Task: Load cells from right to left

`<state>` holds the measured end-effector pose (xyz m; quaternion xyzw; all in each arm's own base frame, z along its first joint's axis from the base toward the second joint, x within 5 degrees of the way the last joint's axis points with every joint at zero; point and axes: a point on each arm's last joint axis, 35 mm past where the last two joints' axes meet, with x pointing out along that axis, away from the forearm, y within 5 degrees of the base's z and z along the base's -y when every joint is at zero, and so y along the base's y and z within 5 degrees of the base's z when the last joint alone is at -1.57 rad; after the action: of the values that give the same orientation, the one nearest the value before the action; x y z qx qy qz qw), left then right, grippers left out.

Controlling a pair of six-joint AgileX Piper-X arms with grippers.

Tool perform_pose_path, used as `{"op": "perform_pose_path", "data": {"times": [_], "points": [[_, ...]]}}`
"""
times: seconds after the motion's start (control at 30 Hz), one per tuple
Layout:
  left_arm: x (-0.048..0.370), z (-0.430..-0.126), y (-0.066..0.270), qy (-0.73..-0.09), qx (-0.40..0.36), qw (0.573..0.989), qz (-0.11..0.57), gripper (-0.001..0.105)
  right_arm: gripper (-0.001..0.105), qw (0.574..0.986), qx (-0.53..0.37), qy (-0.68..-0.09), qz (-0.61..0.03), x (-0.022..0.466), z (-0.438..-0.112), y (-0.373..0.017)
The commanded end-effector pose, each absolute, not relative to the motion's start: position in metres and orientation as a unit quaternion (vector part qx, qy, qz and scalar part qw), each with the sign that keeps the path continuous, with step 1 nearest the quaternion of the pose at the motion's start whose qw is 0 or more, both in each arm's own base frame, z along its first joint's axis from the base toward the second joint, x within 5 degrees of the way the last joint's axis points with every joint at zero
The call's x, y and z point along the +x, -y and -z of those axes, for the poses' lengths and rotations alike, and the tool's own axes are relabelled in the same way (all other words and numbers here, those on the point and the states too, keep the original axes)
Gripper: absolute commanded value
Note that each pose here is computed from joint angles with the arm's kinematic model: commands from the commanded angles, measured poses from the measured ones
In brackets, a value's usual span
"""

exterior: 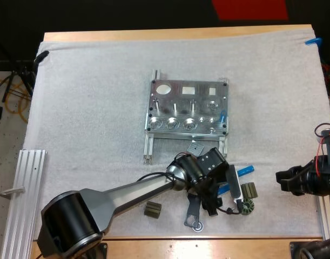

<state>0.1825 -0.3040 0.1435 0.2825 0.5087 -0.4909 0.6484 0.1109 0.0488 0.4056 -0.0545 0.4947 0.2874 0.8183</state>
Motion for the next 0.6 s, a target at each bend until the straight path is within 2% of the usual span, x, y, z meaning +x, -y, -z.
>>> {"op": "perform_pose_path", "data": {"times": [0.0, 0.13, 0.23, 0.33, 0.4, 0.43, 0.5, 0.57], "points": [[0.1842, -0.1445, 0.3060, -0.507, 0.283, 0.663, 0.472, 0.070, 0.054, 0.812, -0.056, -0.504, -0.288, 0.1066, -0.4052, -0.0470], [0.1859, -0.1417, 0.3059, -0.506, 0.290, 0.674, 0.454, 0.064, 0.054, 0.812, -0.058, -0.503, -0.289, 0.1066, -0.4052, -0.0470], [0.1860, -0.1419, 0.3058, -0.506, 0.291, 0.674, 0.453, 0.053, 0.054, 0.812, -0.060, -0.503, -0.290, 0.1066, -0.4052, -0.0470], [0.1860, -0.1419, 0.3058, -0.506, 0.291, 0.674, 0.453, 0.040, 0.054, 0.812, -0.066, -0.501, -0.294, 0.1066, -0.4052, -0.0470], [0.1857, -0.1419, 0.3060, -0.508, 0.286, 0.673, 0.454, 0.025, 0.054, 0.812, -0.065, -0.501, -0.294, 0.1066, -0.4052, -0.0470], [0.1857, -0.1419, 0.3060, -0.508, 0.286, 0.673, 0.454, 0.022, 0.054, 0.812, -0.065, -0.501, -0.294, 0.1066, -0.4052, -0.0470], [0.1850, -0.1420, 0.3064, -0.511, 0.280, 0.669, 0.462, 0.004, 0.054, 0.812, -0.065, -0.501, -0.294, 0.1066, -0.4052, -0.0470], [0.1848, -0.1420, 0.3065, -0.512, 0.278, 0.668, 0.464, 0.000, 0.054, 0.812, -0.065, -0.501, -0.294, 0.1066, -0.4052, -0.0470]]}}
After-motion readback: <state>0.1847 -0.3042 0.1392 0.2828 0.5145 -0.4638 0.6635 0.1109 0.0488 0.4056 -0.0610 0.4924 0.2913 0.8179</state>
